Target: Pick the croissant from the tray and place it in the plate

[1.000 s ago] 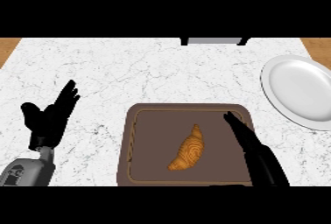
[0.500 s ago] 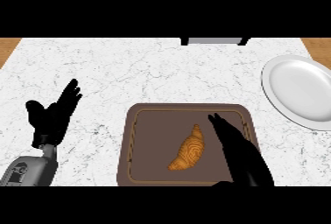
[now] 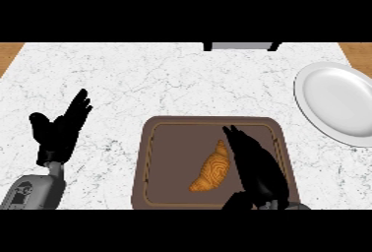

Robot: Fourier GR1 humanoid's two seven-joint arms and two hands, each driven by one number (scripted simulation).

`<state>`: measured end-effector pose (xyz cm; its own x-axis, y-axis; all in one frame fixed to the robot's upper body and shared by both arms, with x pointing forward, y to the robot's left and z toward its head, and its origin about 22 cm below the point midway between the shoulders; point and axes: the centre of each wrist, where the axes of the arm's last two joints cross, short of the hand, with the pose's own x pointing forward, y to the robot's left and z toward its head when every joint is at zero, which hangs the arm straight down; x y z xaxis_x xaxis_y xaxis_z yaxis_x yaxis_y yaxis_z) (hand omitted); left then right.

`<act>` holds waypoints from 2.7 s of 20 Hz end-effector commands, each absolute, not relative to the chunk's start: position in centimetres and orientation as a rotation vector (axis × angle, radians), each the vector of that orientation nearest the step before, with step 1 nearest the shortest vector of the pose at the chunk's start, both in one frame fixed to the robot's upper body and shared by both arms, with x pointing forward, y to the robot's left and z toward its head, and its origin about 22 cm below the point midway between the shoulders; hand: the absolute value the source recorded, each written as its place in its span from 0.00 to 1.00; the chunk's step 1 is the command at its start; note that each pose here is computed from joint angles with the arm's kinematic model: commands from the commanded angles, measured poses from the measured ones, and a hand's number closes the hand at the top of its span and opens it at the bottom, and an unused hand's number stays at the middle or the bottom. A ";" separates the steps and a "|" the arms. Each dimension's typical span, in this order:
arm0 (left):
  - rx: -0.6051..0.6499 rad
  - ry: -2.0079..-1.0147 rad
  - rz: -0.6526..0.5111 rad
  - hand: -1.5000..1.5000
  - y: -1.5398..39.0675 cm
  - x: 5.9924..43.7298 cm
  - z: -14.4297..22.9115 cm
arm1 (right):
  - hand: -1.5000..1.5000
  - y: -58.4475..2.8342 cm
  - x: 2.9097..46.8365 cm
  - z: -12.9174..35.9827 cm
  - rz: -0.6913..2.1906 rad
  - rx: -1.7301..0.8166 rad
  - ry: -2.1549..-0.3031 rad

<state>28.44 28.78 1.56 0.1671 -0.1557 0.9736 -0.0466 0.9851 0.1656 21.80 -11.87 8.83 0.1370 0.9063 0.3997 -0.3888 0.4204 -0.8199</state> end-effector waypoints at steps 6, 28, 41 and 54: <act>0.148 -1.403 -0.079 0.50 27.8 28.1 1.5 | 0.00 -10.2 22.8 8.0 1.111 -0.614 -0.897; 0.166 -1.411 -0.078 0.50 28.3 28.6 2.3 | 1.00 -8.8 25.5 1.6 1.269 -0.532 -0.881; 0.124 -1.434 -0.126 0.50 26.9 29.5 2.5 | 1.00 -14.4 37.9 6.4 0.789 -0.807 -1.068; 0.181 -1.411 -0.081 0.50 26.8 28.7 1.2 | 1.00 -15.1 41.1 12.8 0.374 -1.542 -1.289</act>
<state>28.93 27.74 2.24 0.1505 -0.1653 0.9747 -0.0352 0.9844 0.1724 40.56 -15.37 11.39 0.3298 0.8782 0.3465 0.3932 0.2059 -0.8961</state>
